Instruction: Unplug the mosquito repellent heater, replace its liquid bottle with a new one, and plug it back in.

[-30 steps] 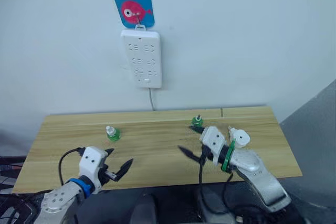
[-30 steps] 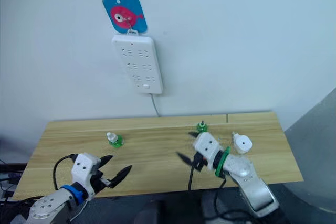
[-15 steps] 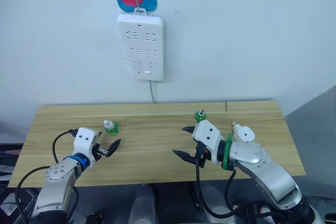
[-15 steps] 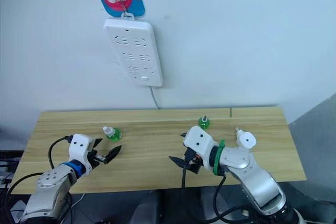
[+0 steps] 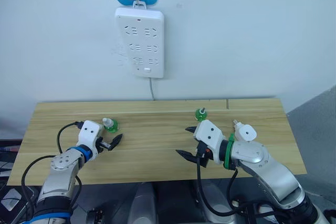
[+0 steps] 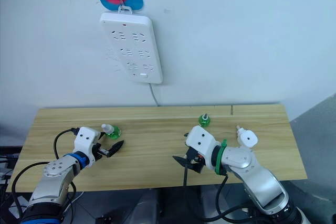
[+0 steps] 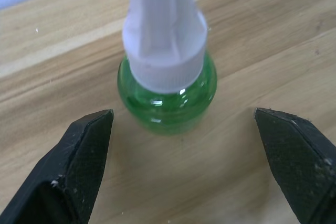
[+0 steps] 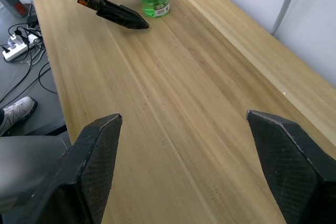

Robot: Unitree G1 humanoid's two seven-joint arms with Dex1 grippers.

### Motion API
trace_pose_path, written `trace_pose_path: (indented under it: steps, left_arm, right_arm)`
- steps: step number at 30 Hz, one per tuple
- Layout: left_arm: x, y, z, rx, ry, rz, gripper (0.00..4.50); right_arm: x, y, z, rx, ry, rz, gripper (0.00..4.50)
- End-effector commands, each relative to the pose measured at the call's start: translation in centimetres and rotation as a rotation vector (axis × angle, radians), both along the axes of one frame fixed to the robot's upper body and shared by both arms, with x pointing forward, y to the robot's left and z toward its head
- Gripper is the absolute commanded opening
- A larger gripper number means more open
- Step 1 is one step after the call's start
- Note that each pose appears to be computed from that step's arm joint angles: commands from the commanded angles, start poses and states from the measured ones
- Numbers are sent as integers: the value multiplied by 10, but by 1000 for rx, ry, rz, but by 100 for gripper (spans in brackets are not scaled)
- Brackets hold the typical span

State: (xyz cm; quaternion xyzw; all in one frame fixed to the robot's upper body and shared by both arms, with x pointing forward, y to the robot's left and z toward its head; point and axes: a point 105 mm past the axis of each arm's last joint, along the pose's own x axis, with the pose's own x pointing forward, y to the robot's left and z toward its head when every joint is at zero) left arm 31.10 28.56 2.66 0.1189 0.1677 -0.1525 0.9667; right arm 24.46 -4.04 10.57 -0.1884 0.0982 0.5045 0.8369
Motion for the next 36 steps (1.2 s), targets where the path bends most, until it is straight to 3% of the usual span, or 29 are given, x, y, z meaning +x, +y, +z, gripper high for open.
trace_pose_path:
  steps: [1, 16, 24, 30, 36]
  left_arm:
    - [9, 2, 0, 3, -9, 1, 450]
    - [10, -14, -12, -37, 28, -98, 450]
    - [14, -12, -7, -21, 3, -116, 223]
    - [11, -20, -4, -8, -10, -190, 221]
    - [-3, -62, 18, -17, -45, -436, 221]
  right_arm:
    - [-8, -1, 13, 16, -37, 14, 395]
    - [-6, -8, 18, 62, 8, -74, 395]
    - [-6, -14, 17, 48, 14, -108, 398]
    - [-7, -15, 17, 42, 9, -106, 398]
    - [-15, -4, 24, 89, 22, -17, 398]
